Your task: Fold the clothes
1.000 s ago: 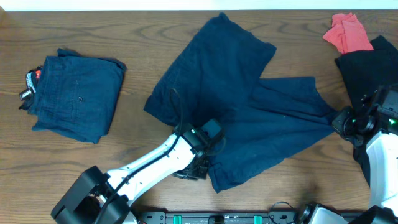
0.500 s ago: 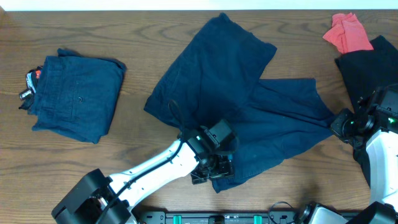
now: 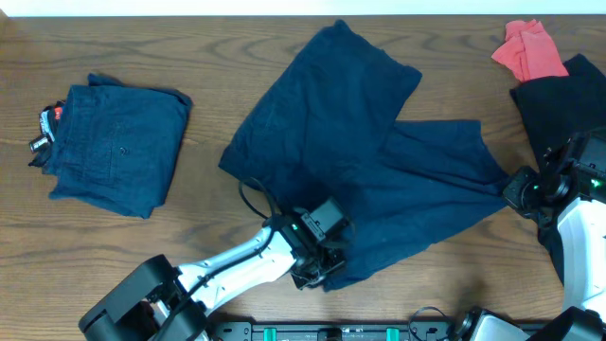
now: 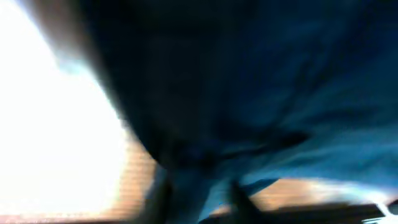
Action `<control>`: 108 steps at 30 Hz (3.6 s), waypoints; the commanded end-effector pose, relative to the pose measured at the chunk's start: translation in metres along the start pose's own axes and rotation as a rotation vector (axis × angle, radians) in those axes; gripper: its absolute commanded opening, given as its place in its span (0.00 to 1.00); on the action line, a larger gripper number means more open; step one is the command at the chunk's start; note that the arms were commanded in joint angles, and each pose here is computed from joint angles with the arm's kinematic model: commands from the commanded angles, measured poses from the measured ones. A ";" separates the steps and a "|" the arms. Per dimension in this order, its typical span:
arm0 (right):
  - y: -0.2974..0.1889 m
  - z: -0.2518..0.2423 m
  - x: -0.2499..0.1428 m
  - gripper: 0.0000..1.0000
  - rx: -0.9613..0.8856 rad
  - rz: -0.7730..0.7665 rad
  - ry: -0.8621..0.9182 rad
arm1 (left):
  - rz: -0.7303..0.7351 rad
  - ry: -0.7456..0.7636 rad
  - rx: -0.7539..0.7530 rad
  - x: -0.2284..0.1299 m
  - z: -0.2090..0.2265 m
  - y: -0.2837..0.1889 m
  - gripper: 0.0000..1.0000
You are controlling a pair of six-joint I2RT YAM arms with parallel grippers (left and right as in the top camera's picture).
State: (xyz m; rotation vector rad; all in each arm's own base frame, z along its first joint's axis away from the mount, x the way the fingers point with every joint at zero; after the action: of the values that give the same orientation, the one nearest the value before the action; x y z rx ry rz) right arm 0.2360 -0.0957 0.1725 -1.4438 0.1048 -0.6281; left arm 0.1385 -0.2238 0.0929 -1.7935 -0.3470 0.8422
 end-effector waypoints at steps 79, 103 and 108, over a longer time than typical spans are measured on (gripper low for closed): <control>0.004 0.009 -0.046 0.70 0.004 0.279 0.054 | -0.132 -0.199 -0.010 0.097 0.038 -0.034 0.06; -0.036 0.021 -0.023 0.01 0.136 -0.064 0.052 | -0.100 0.128 0.039 0.047 0.091 -0.097 0.06; -0.123 0.047 0.010 0.01 0.206 -0.388 -0.078 | -0.238 0.249 -0.170 0.031 0.101 -0.130 0.06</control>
State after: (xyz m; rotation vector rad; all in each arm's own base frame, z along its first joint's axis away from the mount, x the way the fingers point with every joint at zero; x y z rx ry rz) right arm 0.2174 -0.0548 0.2445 -1.2336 -0.0854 -0.7563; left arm 0.1187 -0.0966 0.1721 -1.9365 -0.4026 0.5978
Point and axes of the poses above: each gripper's point midway between its finger pads, its own y axis out along the fingers, its own z axis along the line the jaws close on, x = y × z, the point moved 9 cm from there along -y, back along the fingers, and after that the axes turned 15 degrees about -y, right-handed, at the moved point
